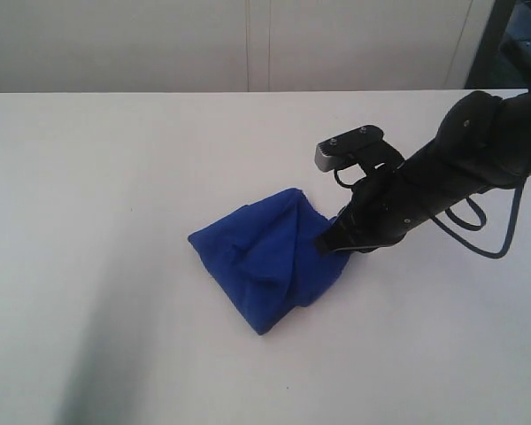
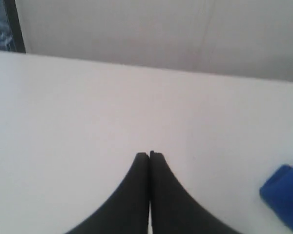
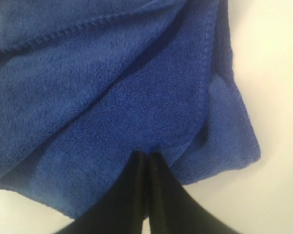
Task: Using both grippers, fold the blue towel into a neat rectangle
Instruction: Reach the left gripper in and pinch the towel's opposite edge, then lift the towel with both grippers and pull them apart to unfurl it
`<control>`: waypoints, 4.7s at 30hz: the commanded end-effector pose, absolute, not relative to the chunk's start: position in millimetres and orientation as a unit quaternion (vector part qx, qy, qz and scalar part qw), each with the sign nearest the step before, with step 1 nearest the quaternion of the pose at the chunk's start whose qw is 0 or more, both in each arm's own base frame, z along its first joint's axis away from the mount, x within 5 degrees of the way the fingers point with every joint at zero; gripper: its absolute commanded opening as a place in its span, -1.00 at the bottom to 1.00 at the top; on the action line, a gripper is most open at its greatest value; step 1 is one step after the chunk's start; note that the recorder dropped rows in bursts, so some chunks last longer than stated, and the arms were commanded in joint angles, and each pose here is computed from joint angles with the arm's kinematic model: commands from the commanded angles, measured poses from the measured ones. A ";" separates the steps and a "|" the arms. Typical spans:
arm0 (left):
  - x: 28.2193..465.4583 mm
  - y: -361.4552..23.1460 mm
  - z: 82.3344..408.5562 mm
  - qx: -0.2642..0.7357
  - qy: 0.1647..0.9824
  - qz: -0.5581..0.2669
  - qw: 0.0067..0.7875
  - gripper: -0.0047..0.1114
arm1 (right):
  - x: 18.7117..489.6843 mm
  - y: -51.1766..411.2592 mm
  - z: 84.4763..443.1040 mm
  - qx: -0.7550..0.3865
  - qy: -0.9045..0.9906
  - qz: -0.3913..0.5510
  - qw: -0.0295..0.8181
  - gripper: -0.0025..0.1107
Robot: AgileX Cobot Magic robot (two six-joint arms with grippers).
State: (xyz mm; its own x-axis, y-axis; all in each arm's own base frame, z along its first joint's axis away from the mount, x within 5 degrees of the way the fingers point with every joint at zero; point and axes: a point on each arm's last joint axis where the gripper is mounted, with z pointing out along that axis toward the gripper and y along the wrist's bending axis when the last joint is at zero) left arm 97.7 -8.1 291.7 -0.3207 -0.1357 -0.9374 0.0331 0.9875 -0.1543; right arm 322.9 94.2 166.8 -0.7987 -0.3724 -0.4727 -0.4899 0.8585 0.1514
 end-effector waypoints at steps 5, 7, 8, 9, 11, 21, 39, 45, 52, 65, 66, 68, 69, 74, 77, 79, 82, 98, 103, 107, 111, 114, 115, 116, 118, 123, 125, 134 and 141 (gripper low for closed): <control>182.3 -43.8 238.7 0.070 0.933 -0.178 0.305 -0.92 | 321.4 92.2 165.5 -0.224 0.941 0.138 0.212 -0.96; 194.2 -51.4 223.4 0.072 0.936 -0.211 0.274 -0.92 | 321.4 92.2 165.5 -0.224 0.941 0.138 0.212 -0.96; 199.3 -57.8 217.5 0.082 0.933 -0.228 0.265 -0.92 | 321.4 92.2 165.5 -0.224 0.941 0.138 0.212 -0.96; 203.6 -65.5 214.7 0.097 0.928 -0.246 0.263 -0.92 | 321.4 92.2 165.5 -0.224 0.941 0.138 0.212 -0.96; 212.6 -84.0 208.0 0.131 0.919 -0.273 0.254 -0.92 | 321.4 92.2 165.5 -0.224 0.941 0.138 0.212 -0.96; 275.1 -171.5 205.6 0.202 0.895 -0.322 0.235 -0.92 | 321.6 92.3 164.1 -0.225 0.942 0.138 0.210 -0.96; 292.9 -207.4 179.2 0.207 0.898 -0.328 0.209 0.00 | 324.1 92.5 141.2 -0.219 0.949 0.138 0.178 -0.96; 293.9 -208.4 176.9 0.196 0.899 -0.333 0.206 0.02 | 324.2 92.4 141.2 -0.218 0.949 0.138 0.179 -0.96; 289.1 -220.3 158.1 0.198 0.904 -0.335 0.177 0.01 | 324.2 92.4 141.2 -0.218 0.949 0.138 0.179 -0.96; 287.5 -226.2 153.8 0.201 0.907 -0.320 0.187 -0.26 | 324.5 92.4 141.3 -0.217 0.949 0.137 0.181 -0.96; 287.6 -226.2 153.9 0.200 0.907 -0.321 0.187 -0.31 | 324.5 92.4 141.3 -0.217 0.949 0.137 0.181 -0.96; 287.5 -226.2 156.3 0.199 0.906 -0.323 0.190 -0.41 | 325.0 92.3 141.4 -0.217 0.949 0.136 0.183 -0.96; 287.6 -226.3 158.7 0.199 0.905 -0.324 0.193 -0.43 | 325.0 92.3 141.4 -0.217 0.949 0.136 0.183 -0.96; 290.3 -228.4 167.7 0.203 0.899 -0.330 0.204 -0.44 | 325.0 92.3 141.4 -0.217 0.949 0.136 0.183 -0.96; 290.7 -228.6 168.2 0.203 0.899 -0.330 0.205 -0.44 | 325.0 92.3 141.4 -0.217 0.949 0.136 0.183 -0.96; 290.7 -228.6 168.2 0.203 0.899 -0.330 0.205 -0.44 | 325.0 92.3 141.4 -0.217 0.949 0.136 0.183 -0.96; 290.7 -228.6 168.2 0.203 0.899 -0.330 0.205 -0.50 | 325.0 92.3 141.4 -0.217 0.949 0.136 0.183 -0.96; 281.4 -223.8 188.4 0.288 0.879 -0.309 0.221 -0.92 | 327.9 89.6 165.2 -0.185 0.946 0.126 0.236 -0.96; 262.0 -214.5 220.4 0.381 0.849 -0.293 0.220 -0.92 | 320.8 86.5 200.8 -0.193 0.933 0.115 0.282 -0.96; 247.0 -201.9 248.1 0.409 0.843 -0.267 0.226 -0.92 | 311.3 82.6 226.8 -0.197 0.925 0.103 0.308 -0.96; 235.9 -194.3 268.0 0.409 0.841 -0.265 0.235 -0.92 | 303.9 80.9 241.7 -0.194 0.921 0.103 0.322 -0.96; 230.3 -191.6 276.3 0.416 0.836 -0.267 0.239 -0.92 | 301.2 80.5 246.3 -0.197 0.919 0.103 0.324 -0.96; 227.8 -189.9 278.9 0.421 0.834 -0.265 0.239 -0.92 | 299.4 80.0 248.8 -0.202 0.918 0.101 0.325 -0.96; 225.7 -188.0 282.0 0.421 0.835 -0.262 0.240 -0.92 | 297.7 79.6 252.0 -0.204 0.917 0.099 0.329 -0.96; 221.3 -182.8 288.0 0.421 0.838 -0.249 0.241 -0.92 | 292.0 77.9 263.5 -0.210 0.910 0.094 0.344 -0.96; 206.5 -163.6 306.5 0.432 0.844 -0.196 0.250 -0.92 | 267.4 72.3 297.5 -0.221 0.896 0.086 0.374 -0.96; 201.0 -156.9 313.3 0.435 0.844 -0.179 0.257 -0.92 | 256.9 71.4 306.2 -0.227 0.895 0.090 0.374 -0.96; 188.2 -129.6 331.7 0.384 0.875 -0.103 0.277 -0.92 | 229.7 56.2 314.6 -0.220 0.916 0.040 0.333 -0.96; 167.6 -93.7 351.4 0.331 0.897 -0.009 0.294 -0.92 | 203.3 38.9 333.3 -0.158 0.928 -0.005 0.338 -0.96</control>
State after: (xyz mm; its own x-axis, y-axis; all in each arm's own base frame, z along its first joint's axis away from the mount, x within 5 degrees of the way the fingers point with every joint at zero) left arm 178.8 -107.8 341.9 -0.5779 0.6098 -0.5424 0.6564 0.7422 0.1350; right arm 214.1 45.7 325.5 -0.7207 -0.3250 -0.6123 -0.3341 0.9368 -0.1040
